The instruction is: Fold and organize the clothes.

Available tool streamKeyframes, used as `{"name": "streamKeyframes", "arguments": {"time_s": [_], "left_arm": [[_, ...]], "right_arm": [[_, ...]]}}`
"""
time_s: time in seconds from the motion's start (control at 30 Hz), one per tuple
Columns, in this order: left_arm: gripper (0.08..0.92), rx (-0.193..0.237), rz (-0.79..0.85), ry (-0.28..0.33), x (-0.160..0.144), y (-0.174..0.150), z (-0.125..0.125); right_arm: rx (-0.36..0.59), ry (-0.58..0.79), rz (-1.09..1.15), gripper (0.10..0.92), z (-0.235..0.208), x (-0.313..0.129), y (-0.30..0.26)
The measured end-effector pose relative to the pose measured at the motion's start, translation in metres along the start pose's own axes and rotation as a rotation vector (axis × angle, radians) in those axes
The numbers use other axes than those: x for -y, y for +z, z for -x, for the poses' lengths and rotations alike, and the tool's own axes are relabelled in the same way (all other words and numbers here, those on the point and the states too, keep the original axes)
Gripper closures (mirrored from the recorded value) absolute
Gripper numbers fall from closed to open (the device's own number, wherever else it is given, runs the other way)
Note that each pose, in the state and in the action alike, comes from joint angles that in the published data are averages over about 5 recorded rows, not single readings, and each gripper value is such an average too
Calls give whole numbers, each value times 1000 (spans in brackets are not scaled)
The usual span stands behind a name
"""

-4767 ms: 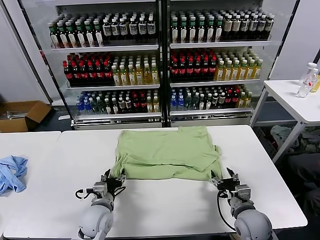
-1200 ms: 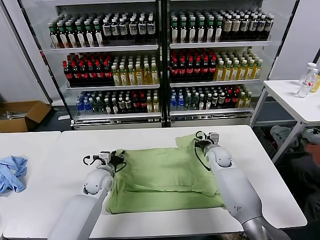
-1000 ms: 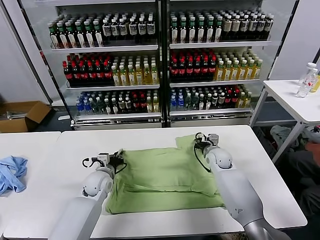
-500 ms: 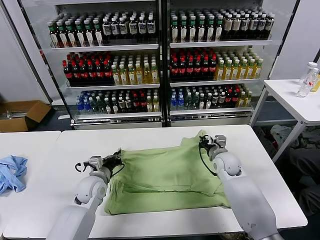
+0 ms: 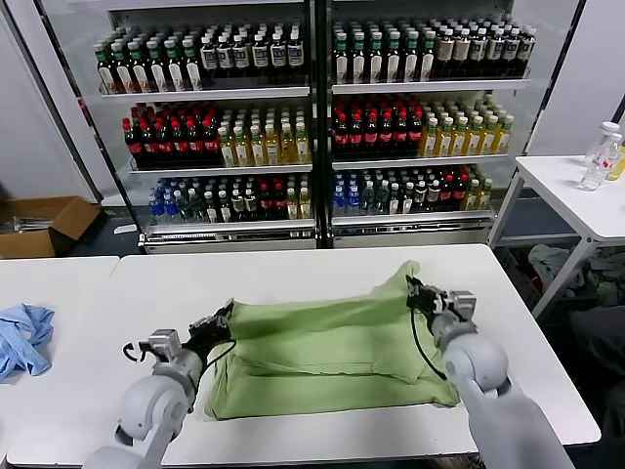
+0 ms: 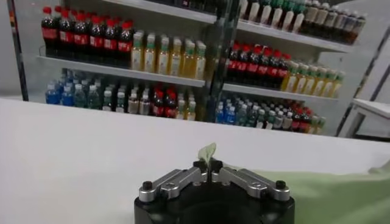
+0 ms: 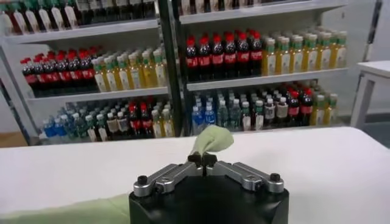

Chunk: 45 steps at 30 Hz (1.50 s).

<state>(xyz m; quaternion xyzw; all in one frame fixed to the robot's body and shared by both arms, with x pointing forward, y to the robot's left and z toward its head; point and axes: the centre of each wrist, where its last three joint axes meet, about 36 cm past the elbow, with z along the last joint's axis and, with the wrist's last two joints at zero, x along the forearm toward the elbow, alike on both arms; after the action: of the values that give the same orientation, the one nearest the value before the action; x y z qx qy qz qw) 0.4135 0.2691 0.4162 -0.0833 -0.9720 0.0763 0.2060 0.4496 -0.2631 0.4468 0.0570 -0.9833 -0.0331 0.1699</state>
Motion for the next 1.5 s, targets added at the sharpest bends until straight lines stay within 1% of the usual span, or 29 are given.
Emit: {"name": "streamKeyframes", "arguments": {"time_s": [0.13,0.2,0.3,0.47,0.63,0.83,0.97,1.07,1.13,1.2,1.37,1.5], "left_arm": [[910,-44,36,3,0,10,-10],[896,-60,55,2,1,14,-13],[831,-76,87,-3,3,20,-16],[684,-86,138,-22,12,31,-22],[545,-67,173,-58,25,42,-31],[372,-64,198,-138,42,59,-36],[253,-73,214,-201,51,68,-35],[203,-86,224,-245,56,74,-34],[216,-91,229,-267,57,76,-33],[262,-94,231,-281,58,78,-33],[409,-105,223,-294,58,79,-33],[522,-108,201,-282,53,77,-35]], "right_arm": [[-30,24,-1,917,-22,-1,15],[-49,35,-5,913,-29,-2,22],[-74,48,-13,871,-38,-5,31],[-101,61,-32,730,-51,-10,42],[-122,79,-41,582,-63,-11,51],[-141,91,-45,409,-75,-13,57],[-150,97,-48,296,-81,-13,60],[-155,103,-50,228,-84,-12,61],[-158,108,-49,207,-86,-11,62],[-161,111,-48,202,-88,-11,63],[-165,116,-46,200,-93,-11,64],[-163,121,-46,200,-95,-9,62]]}}
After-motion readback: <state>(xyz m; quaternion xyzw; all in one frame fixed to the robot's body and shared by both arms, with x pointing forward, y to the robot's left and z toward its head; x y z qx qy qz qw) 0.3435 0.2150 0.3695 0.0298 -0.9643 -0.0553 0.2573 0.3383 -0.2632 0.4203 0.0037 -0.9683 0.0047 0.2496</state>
